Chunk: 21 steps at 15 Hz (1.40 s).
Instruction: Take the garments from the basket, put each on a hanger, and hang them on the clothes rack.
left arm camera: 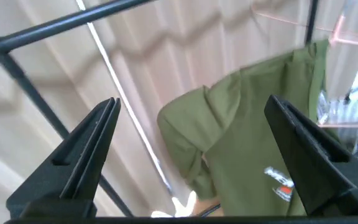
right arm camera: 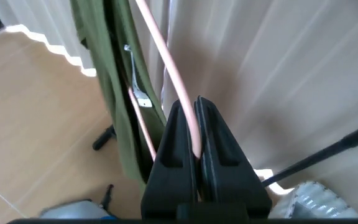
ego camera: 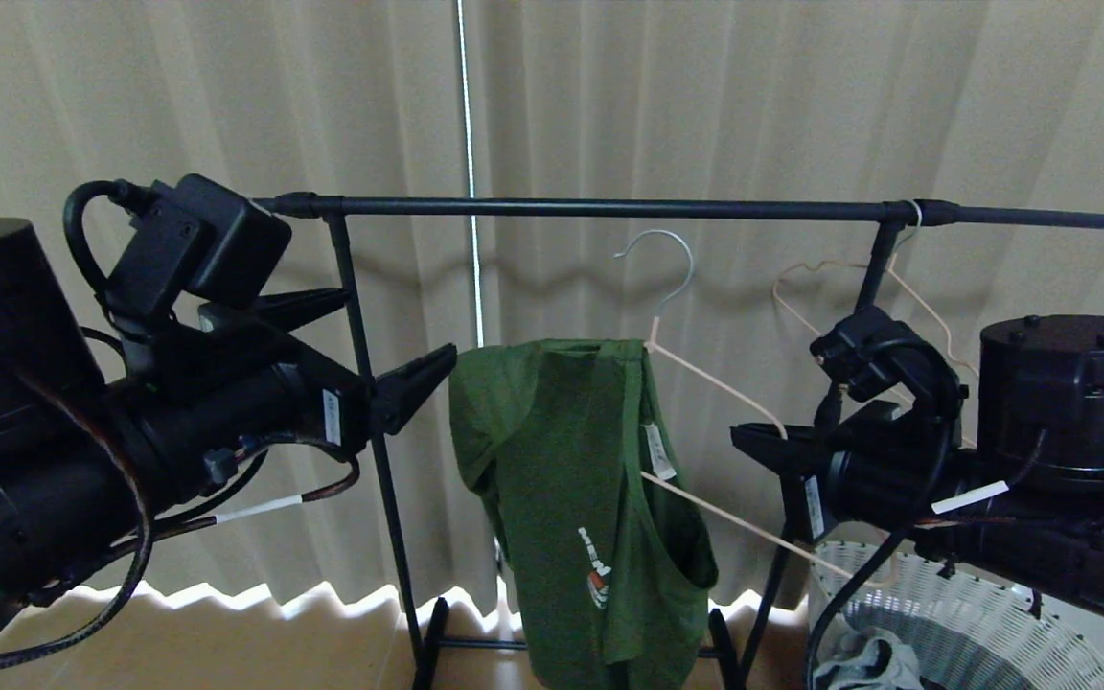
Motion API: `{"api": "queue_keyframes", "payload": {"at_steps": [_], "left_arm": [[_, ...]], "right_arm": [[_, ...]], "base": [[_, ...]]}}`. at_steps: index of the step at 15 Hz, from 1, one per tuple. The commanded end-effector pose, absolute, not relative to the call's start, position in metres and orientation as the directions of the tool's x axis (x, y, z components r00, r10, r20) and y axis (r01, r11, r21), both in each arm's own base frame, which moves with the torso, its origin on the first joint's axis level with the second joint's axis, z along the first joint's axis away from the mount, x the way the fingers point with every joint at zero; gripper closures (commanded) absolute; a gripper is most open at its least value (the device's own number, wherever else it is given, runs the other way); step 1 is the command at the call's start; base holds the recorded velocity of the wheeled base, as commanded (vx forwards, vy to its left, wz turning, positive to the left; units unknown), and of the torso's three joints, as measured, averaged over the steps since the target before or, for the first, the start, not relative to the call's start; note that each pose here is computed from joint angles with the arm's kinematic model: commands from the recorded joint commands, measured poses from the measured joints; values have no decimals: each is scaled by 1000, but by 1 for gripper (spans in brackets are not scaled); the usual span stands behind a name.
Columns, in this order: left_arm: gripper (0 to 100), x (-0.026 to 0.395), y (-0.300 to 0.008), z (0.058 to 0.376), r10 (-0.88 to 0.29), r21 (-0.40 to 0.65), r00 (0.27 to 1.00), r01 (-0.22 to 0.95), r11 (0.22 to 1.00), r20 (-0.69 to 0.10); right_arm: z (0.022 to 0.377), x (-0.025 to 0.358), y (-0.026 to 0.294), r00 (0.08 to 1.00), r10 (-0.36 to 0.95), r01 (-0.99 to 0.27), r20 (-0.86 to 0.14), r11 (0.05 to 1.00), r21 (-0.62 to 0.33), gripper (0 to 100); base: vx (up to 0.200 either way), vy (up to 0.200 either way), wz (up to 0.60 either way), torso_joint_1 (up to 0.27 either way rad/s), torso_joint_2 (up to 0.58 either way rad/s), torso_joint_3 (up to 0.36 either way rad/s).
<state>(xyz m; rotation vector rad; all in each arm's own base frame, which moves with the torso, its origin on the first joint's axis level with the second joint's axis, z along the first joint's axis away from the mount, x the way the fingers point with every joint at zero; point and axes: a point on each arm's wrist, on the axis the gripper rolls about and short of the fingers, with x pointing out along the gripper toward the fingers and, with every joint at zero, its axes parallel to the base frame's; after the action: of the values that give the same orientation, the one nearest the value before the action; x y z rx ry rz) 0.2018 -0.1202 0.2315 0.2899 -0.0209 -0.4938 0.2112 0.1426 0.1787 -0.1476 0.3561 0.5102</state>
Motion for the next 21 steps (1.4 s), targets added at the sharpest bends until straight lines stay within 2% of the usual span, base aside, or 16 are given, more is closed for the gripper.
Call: {"api": "queue_keyframes", "payload": {"at_steps": [1, 4, 7, 12, 20, 21], "left_arm": [[0, 207, -117, 225, -499, 394, 865, 480, 784, -61], [0, 216, -123, 216, -598, 525, 795, 552, 648, -99], [0, 230, -132, 205, -613, 626, 778, 548, 554, -139], [0, 241, -139, 198, -610, 655, 776, 546, 522, -161], [0, 240, -142, 203, -621, 659, 771, 543, 520, -145], [100, 240, -142, 203, -621, 659, 771, 543, 520, -145]], "right_arm": [[181, 208, 141, 806, 469, -524, -360, 849, -66, 100], [184, 205, 141, 772, 533, -587, -347, 807, -66, 100], [183, 203, 142, 757, 552, -606, -348, 794, -58, 100], [183, 195, 149, 715, 639, -676, -283, 736, -46, 100], [182, 191, 154, 696, 659, -697, -283, 716, -46, 100], [182, 191, 154, 696, 659, -697, -283, 716, -46, 100]], "base": [[0, 0, 0, 0, 0, 0], [0, 0, 0, 0, 0, 0], [0, 0, 0, 0, 0, 0], [0, 0, 0, 0, 0, 0], [0, 0, 0, 0, 0, 0], [0, 0, 0, 0, 0, 0]]}}
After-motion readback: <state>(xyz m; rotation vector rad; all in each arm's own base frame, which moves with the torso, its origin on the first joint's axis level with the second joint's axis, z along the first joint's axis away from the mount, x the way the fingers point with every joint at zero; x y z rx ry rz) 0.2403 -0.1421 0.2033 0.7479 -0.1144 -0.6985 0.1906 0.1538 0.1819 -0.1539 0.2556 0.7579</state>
